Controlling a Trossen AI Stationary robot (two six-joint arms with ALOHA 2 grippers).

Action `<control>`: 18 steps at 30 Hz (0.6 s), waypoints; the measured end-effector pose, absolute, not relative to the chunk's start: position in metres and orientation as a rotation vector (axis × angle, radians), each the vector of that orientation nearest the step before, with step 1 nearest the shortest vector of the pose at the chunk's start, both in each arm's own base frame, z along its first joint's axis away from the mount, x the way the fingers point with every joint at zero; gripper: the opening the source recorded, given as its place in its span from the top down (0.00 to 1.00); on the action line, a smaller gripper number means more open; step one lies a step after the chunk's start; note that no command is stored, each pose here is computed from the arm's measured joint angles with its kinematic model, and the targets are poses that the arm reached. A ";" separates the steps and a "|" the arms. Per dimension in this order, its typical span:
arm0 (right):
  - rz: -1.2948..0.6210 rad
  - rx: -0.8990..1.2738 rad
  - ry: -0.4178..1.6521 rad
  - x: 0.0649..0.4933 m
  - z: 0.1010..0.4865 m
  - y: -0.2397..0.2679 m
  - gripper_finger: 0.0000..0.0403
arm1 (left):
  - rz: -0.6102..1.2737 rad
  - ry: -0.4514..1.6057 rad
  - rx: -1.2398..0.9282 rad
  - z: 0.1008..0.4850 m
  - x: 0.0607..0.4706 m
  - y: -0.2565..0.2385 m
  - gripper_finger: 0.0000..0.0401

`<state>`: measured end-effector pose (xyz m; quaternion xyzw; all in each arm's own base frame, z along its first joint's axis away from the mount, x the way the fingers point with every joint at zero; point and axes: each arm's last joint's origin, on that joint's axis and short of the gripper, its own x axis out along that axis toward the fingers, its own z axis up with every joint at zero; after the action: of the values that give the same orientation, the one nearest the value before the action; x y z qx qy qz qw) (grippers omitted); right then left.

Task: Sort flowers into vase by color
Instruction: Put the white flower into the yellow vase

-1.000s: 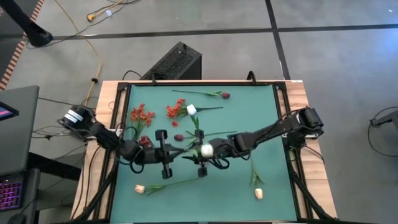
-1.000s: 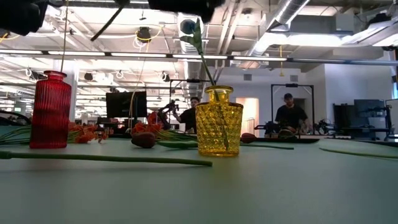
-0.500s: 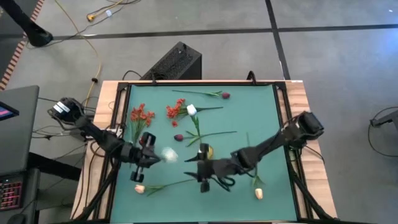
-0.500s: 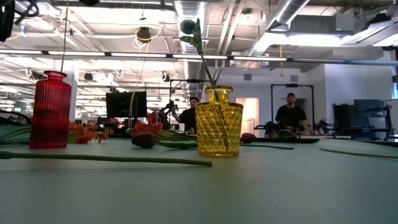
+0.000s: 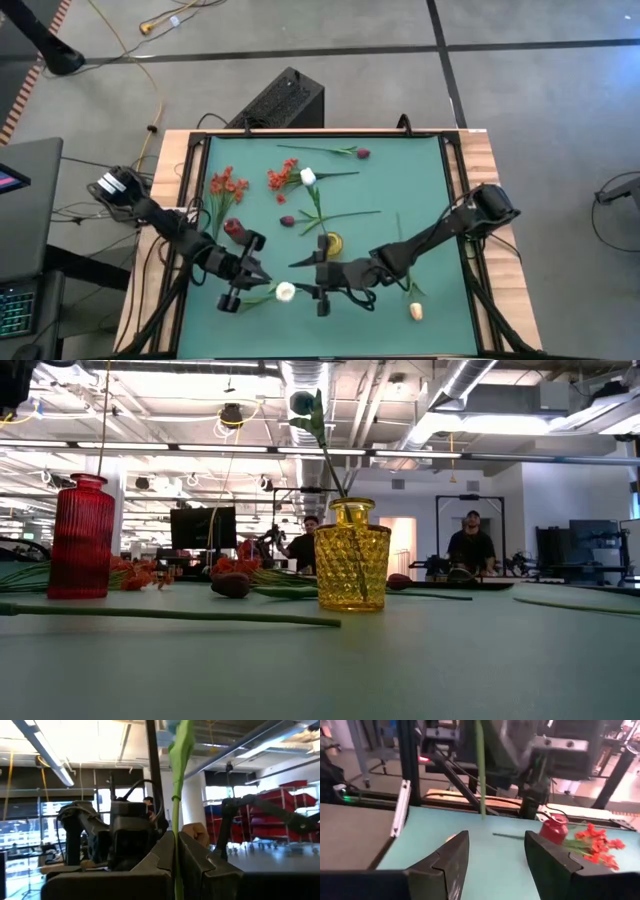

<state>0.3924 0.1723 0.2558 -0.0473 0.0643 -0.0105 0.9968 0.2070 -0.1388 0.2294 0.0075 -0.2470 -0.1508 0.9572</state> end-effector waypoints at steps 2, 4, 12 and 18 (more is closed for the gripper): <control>-0.026 -0.089 0.105 0.393 0.259 0.171 0.46 | -0.296 -0.501 0.034 0.229 0.209 -0.139 1.00; -0.029 -0.097 0.067 0.394 0.263 0.169 0.46 | -0.285 -0.503 0.056 0.229 0.210 -0.138 1.00; -0.021 -0.118 0.025 0.405 0.261 0.155 0.46 | -0.227 -0.486 0.039 0.228 0.221 -0.121 1.00; -0.025 -0.109 0.010 0.412 0.259 0.141 0.46 | -0.199 -0.462 0.009 0.226 0.227 -0.112 1.00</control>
<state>0.4122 0.1408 0.2586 -0.0544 0.0050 -0.0126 0.9984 0.2267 -0.1117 0.2259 0.0045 -0.2284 -0.0986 0.9686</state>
